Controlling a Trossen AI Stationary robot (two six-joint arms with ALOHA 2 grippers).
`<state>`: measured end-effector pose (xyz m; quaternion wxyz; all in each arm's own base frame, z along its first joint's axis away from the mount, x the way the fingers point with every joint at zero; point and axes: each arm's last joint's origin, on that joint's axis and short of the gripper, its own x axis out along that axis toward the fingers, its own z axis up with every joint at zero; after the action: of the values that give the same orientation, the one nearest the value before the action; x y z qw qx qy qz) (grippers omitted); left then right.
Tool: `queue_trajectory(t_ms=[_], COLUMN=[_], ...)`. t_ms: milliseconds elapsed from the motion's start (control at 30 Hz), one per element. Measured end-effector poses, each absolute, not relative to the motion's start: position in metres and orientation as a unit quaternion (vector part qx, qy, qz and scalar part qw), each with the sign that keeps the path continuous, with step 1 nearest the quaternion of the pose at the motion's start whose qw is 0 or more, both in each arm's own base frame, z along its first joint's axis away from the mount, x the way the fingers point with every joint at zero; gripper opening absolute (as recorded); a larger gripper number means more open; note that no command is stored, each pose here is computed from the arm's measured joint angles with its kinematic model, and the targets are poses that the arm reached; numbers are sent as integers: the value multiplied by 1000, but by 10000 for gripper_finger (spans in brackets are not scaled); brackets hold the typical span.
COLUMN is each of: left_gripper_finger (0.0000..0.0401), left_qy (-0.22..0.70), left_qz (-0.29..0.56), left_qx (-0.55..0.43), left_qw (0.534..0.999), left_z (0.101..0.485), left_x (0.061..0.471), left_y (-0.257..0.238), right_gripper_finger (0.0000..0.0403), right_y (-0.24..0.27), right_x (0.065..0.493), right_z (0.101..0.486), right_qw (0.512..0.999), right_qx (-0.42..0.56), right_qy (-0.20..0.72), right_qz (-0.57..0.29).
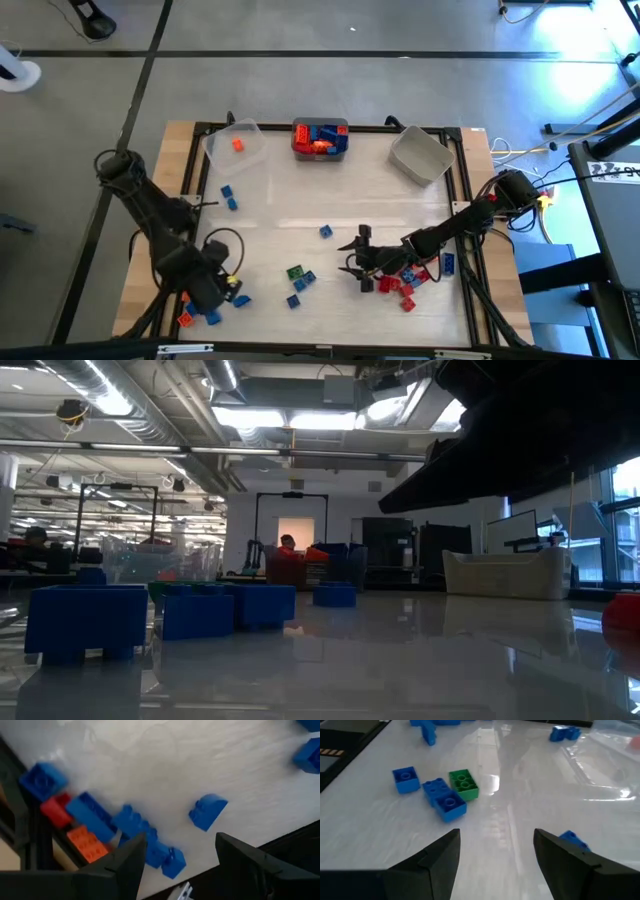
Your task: Sort blocks by size
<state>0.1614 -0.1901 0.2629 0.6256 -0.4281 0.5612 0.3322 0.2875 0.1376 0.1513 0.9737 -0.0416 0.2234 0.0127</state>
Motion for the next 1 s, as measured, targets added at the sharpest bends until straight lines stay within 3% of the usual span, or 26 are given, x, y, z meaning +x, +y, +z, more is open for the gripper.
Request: queue_trajectory(t_ms=[300, 1000], left_gripper_finger=[225, 225], left_qy=[549, 562], left_qz=[389, 474], left_qx=[-478, -419], left_qw=[565, 533], left_z=[247, 190], left_x=[154, 165], left_y=[-214, -241], right_gripper_finger=[248, 248], right_y=[139, 139], right_x=[288, 288], right_z=[153, 153], right_qw=[975, 976], right_qx=[-34, -33], right_qy=[216, 214], right_qz=[27, 27])
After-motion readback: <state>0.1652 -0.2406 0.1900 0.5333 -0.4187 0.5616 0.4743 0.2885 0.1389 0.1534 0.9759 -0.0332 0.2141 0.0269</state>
